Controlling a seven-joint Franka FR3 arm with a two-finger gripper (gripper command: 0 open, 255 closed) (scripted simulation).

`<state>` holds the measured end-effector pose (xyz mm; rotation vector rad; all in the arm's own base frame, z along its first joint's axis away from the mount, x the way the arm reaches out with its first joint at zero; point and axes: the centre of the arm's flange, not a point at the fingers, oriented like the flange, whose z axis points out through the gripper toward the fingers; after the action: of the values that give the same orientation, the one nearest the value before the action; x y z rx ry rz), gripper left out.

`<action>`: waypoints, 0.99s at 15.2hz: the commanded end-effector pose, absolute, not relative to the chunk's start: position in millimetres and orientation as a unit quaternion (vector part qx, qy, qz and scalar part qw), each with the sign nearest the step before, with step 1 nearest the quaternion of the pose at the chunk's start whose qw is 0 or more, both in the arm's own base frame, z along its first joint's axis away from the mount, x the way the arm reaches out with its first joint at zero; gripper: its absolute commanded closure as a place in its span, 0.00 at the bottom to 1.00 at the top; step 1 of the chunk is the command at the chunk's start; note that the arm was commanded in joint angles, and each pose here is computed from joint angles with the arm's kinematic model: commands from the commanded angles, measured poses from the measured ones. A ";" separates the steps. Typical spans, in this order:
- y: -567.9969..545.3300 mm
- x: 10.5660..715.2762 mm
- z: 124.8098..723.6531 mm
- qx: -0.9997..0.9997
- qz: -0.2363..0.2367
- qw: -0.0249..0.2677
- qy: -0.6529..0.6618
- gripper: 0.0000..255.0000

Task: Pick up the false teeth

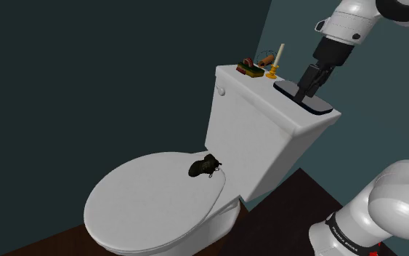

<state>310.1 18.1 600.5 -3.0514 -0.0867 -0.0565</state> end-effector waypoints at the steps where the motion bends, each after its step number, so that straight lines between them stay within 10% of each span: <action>1: 18.1 310.1 600.5 -0.998 -0.018 0.044 -0.028 0.00; 15: -84.2 472.1 607.5 -0.992 -0.034 0.117 -0.022 0.00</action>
<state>458.5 -77.2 610.5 -2.9142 -0.0667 -0.0973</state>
